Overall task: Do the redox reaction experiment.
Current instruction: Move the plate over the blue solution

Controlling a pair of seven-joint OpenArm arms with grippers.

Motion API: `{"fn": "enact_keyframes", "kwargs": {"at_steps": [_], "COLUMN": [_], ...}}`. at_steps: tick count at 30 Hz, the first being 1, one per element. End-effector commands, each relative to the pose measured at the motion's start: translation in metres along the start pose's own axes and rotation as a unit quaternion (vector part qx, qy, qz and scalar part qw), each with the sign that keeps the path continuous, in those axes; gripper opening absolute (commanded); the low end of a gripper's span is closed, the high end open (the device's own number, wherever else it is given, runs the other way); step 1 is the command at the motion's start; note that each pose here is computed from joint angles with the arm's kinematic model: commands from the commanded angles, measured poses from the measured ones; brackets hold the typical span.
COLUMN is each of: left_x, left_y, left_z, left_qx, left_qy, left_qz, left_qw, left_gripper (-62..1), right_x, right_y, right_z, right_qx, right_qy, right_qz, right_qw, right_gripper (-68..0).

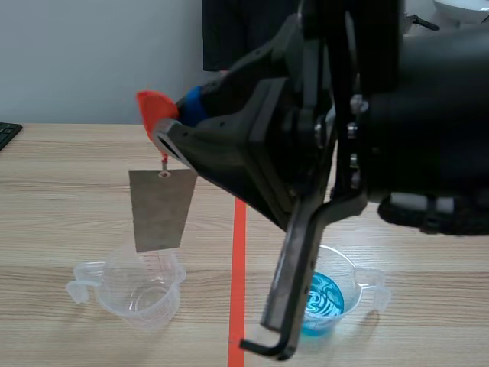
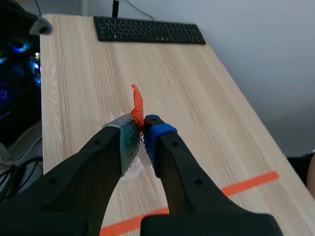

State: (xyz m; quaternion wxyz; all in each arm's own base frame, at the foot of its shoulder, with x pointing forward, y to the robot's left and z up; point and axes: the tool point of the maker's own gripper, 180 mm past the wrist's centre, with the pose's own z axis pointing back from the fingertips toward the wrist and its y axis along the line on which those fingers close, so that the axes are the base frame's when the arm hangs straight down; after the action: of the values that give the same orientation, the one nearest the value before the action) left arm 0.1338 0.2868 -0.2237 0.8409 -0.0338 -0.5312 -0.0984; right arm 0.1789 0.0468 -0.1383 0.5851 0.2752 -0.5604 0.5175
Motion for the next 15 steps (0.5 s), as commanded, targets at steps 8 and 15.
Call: {"fn": "enact_keyframes", "kwargs": {"at_steps": [8,15], "left_x": [0.019,0.024], "left_y": [0.001,0.000], "left_z": [-0.006,-0.010], "left_qx": [-0.003,-0.017], "left_qy": [-0.031,-0.031], "left_qz": [-0.012,-0.027], "left_qw": [0.9994,0.9990], "left_gripper": [1.4,1.4], "right_x": [-0.015,-0.021], "right_y": [-0.020,-0.039], "right_z": [0.018,0.036], "right_qx": [-0.029,-0.060], "right_qy": [0.037,0.053], "right_qz": [-0.043,-0.059], "right_qw": [0.9980,0.9950], "right_gripper": [-65.8,-65.8]}}
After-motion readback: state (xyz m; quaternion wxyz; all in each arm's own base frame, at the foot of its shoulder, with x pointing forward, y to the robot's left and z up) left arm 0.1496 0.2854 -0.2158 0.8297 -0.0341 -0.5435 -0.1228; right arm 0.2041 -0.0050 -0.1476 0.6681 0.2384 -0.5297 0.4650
